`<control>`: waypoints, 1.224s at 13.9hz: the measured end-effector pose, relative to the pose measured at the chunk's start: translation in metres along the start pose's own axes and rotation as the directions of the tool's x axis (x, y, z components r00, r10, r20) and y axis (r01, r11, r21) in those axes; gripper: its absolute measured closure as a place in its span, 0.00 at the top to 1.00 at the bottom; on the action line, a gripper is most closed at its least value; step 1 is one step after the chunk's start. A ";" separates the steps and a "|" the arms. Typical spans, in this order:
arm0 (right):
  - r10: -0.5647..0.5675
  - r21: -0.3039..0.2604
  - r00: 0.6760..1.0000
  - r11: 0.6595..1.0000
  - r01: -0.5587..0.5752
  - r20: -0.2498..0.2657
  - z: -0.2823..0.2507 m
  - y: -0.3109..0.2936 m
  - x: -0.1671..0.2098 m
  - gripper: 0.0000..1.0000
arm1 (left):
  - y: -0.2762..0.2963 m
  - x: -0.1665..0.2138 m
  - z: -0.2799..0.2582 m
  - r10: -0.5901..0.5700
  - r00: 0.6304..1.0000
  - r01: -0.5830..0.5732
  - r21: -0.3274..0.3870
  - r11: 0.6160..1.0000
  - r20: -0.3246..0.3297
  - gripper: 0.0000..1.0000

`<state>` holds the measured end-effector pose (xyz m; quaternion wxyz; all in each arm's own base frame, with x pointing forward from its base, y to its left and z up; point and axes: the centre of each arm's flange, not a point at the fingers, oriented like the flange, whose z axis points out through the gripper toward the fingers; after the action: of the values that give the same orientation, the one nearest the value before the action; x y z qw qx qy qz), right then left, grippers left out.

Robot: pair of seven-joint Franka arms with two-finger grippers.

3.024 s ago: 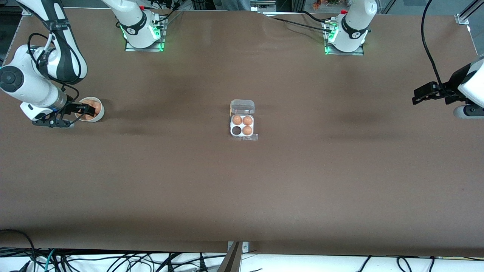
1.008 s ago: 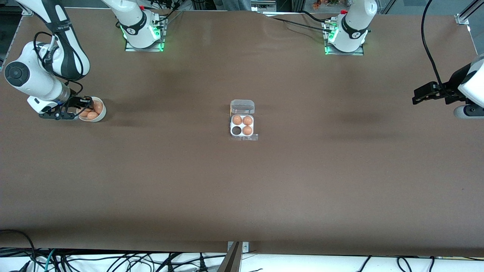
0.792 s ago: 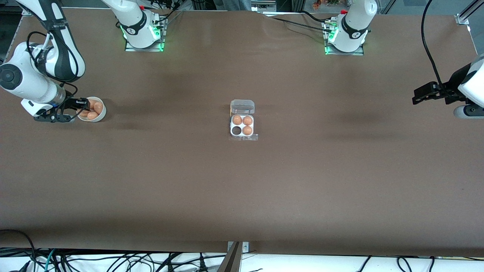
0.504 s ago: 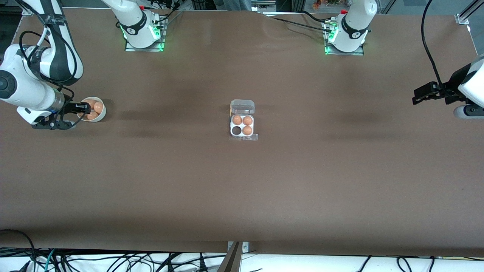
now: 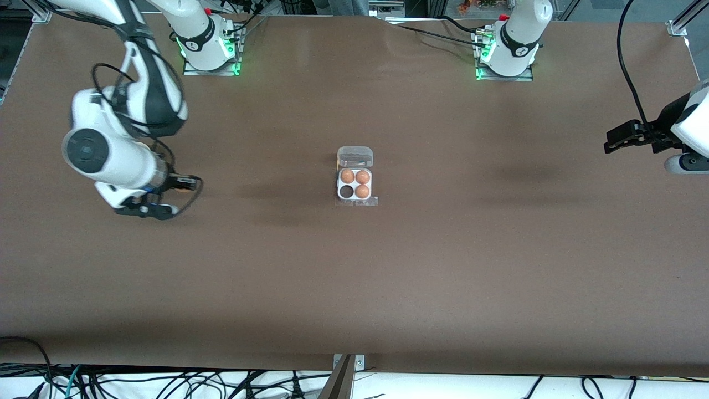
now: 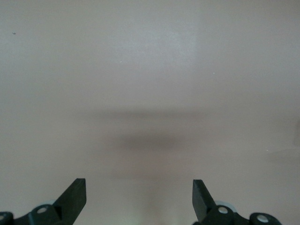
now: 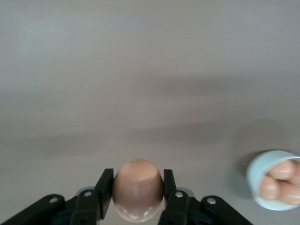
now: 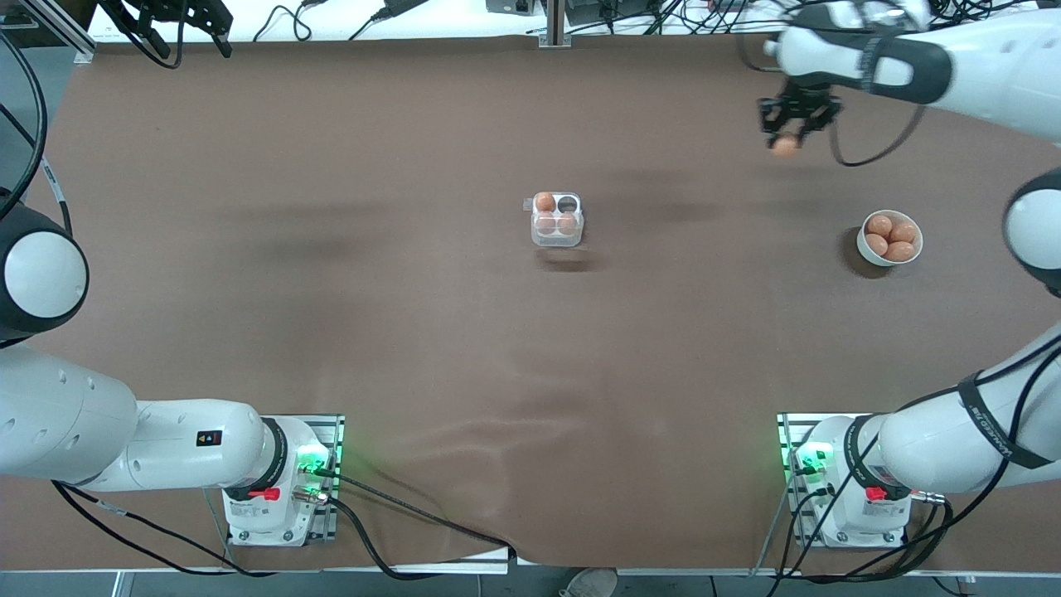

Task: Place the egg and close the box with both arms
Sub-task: 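Carry the egg with the right gripper to the clear egg box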

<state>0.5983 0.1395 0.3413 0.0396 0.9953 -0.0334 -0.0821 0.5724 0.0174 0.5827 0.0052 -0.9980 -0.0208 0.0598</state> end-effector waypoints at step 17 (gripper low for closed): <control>0.231 0.116 0.969 0.968 -0.220 -0.084 0.060 -0.344 -0.056 0.47 | 0.000 0.000 0.000 0.000 1.000 0.000 0.000 1.000 0.000 1.00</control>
<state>0.5537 0.4816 0.2624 -0.0028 0.9885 -0.1487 -0.0271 0.5724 0.0174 0.5828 0.0052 -0.9980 -0.0208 0.0599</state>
